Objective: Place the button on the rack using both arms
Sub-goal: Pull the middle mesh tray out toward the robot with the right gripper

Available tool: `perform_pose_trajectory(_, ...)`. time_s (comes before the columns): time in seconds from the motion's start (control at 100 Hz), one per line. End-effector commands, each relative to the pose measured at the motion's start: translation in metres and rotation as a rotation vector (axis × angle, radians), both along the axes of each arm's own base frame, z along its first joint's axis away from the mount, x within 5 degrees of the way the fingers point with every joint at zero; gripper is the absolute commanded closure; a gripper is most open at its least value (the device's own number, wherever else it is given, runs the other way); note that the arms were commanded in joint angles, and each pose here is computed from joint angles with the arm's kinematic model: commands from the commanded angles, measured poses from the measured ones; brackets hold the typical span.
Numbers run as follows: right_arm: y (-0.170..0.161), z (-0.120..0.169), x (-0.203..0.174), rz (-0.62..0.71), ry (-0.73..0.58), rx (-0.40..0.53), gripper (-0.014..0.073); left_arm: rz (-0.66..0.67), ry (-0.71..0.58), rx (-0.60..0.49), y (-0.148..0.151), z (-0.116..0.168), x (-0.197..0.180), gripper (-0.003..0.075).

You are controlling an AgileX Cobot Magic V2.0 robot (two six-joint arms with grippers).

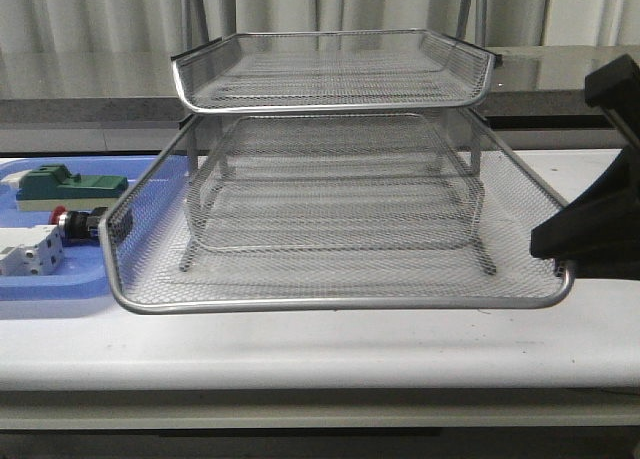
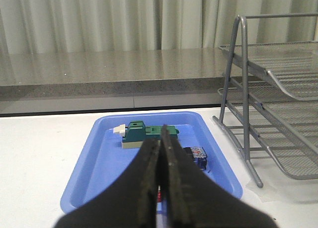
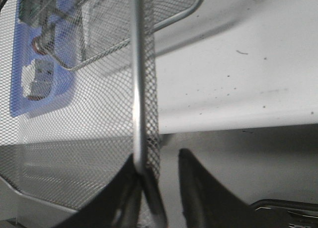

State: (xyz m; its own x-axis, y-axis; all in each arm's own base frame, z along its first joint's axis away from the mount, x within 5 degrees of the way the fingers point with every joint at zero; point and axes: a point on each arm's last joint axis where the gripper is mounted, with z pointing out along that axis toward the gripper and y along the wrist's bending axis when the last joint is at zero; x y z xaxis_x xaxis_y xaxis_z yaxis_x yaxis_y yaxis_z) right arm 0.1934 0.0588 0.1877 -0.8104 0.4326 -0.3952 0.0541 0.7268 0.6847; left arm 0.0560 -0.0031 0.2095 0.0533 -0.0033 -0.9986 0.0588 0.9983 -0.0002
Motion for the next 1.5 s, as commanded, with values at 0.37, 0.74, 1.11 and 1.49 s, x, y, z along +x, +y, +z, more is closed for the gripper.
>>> perform_pose_trajectory(0.37, -0.006, 0.050, -0.017, -0.019, -0.264, -0.032, 0.0071, -0.015, -0.059, -0.019, -0.001, -0.006, -0.001, 0.0740)
perform_pose_trajectory(0.74, -0.017, 0.118, -0.026, 0.109, -0.343, -0.313, 0.0071, -0.015, -0.059, -0.019, -0.001, -0.006, -0.001, 0.0740)
perform_pose_trajectory(1.11, -0.046, 0.177, -0.064, 0.036, -0.347, -0.673, 0.0143, -0.015, -0.059, -0.019, -0.001, -0.006, -0.001, 0.0740)
perform_pose_trajectory(1.49, -0.049, 0.173, -0.119, 0.026, -0.339, -0.691, 0.0143, -0.015, -0.059, -0.019, -0.001, -0.006, -0.001, 0.0740)
